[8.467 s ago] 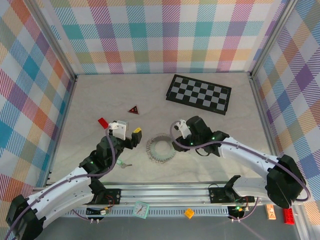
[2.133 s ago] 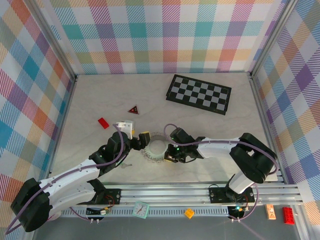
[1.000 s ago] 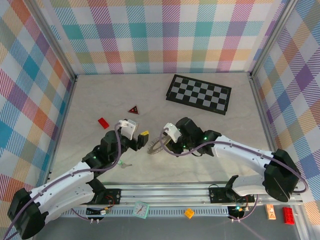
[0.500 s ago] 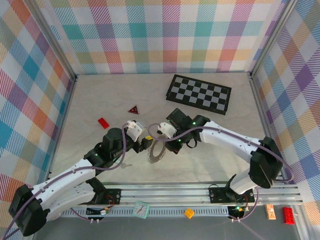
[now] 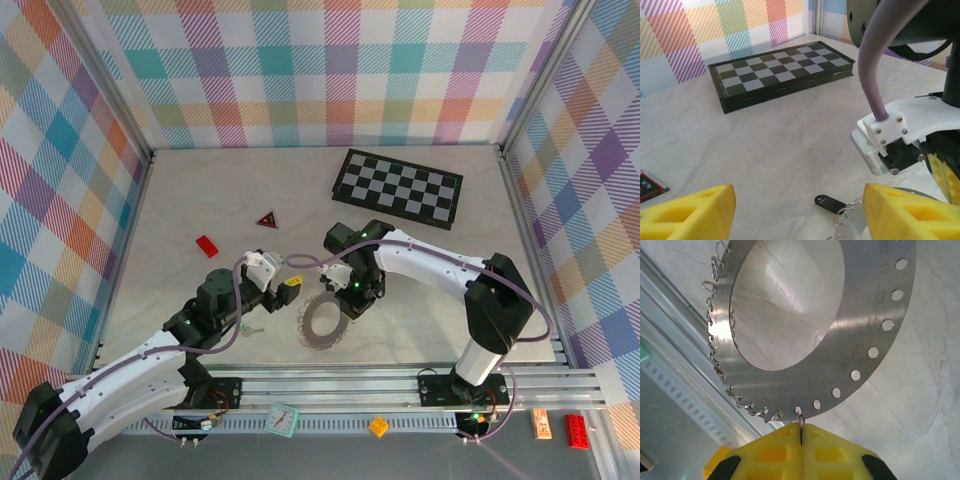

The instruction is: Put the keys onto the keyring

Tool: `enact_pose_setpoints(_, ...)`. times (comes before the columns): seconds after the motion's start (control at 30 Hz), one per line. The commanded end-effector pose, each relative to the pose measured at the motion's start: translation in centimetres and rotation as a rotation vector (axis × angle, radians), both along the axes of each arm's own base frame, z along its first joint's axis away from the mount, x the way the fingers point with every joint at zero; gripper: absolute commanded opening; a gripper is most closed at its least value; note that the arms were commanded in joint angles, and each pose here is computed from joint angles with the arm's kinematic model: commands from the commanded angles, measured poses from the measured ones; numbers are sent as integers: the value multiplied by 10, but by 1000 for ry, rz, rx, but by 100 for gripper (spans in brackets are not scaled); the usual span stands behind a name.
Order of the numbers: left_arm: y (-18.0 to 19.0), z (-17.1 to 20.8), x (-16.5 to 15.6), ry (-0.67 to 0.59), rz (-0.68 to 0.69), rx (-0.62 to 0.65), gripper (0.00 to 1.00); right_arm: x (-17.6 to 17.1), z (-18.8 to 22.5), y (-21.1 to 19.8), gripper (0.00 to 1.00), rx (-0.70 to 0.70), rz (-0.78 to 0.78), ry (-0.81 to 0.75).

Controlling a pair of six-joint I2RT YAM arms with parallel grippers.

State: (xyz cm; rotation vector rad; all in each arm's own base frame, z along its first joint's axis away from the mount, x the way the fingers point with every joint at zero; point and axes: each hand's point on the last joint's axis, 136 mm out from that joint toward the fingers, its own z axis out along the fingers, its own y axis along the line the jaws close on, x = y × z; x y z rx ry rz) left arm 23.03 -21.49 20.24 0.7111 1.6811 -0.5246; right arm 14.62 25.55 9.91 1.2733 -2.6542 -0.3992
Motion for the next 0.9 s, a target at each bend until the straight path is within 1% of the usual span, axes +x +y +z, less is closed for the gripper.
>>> enact_pose_setpoints(0.0,3,10,1,-24,12,-49,68,-8,6,-2,0,-17,-20,63)
enact_pose_setpoints(0.17,-7,5,-9,13,-61,-62,70,0,3,0,0,-24,-45,49)
enact_pose_setpoints(0.27,-20,-5,-19,61,-133,-69,70,13,11,6,0,40,-103,24)
enact_pose_setpoints(0.4,-34,-22,-32,78,-196,-18,71,27,21,13,0,146,-180,12)
enact_pose_setpoints(0.53,-45,-33,-39,76,-238,39,72,35,19,18,0,209,-212,5)
enact_pose_setpoints(0.6,-47,-33,-35,73,-219,37,72,38,12,18,0,215,-226,-2)
enact_pose_setpoints(0.67,-42,-29,-25,63,-154,11,72,44,1,12,0,199,-245,-23)
enact_pose_setpoints(0.8,-27,-19,-5,49,1,-37,74,63,-24,-16,0,68,-267,-138)
enact_pose_setpoints(0.87,-20,-17,0,50,53,-52,75,69,-32,-26,0,14,-267,-179)
